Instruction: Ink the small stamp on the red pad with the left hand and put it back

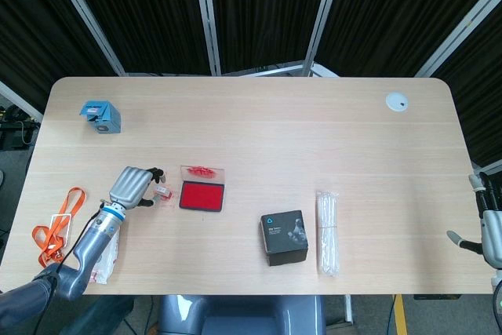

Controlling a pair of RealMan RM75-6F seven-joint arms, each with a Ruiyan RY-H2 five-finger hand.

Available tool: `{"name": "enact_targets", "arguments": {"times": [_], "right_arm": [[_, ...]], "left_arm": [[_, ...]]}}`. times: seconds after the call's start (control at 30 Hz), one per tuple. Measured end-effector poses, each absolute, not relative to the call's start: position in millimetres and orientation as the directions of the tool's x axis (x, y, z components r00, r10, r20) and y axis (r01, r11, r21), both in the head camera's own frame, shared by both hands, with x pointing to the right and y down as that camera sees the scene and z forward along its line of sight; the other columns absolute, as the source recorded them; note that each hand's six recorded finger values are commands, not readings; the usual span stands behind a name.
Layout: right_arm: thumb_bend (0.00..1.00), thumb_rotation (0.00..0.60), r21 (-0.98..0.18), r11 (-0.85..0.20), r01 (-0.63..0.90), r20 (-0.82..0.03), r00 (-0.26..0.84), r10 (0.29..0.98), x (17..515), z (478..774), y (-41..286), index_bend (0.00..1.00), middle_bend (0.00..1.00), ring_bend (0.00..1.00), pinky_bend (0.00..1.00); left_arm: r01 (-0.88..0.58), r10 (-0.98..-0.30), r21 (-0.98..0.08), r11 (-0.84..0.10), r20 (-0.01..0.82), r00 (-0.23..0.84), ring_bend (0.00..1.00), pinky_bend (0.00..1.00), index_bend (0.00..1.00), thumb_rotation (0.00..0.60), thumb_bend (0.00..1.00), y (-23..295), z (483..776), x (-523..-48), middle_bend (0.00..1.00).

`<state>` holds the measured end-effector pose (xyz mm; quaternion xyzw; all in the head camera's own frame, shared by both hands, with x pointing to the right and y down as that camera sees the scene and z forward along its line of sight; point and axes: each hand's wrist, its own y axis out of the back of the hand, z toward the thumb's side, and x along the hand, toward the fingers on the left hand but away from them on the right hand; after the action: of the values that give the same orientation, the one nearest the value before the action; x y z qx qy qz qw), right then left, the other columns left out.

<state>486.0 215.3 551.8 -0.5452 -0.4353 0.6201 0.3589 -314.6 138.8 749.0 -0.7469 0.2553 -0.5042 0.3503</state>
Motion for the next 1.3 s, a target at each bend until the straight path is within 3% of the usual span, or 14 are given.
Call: {"name": "enact_targets", "arguments": {"times": [1.3], "right_arm": [[0.00, 0.600, -0.930, -0.365, 0.031, -0.365, -0.156, 0.918, 488.4, 553.5, 215.2, 0.00, 0.00, 0.00, 0.00]], "left_arm": [[-0.048, -0.739, -0.782, -0.622, 0.565, 0.366, 0.91, 0.93, 0.52, 0.600, 0.36, 135.4, 746.4, -304.0, 0.51]]}}
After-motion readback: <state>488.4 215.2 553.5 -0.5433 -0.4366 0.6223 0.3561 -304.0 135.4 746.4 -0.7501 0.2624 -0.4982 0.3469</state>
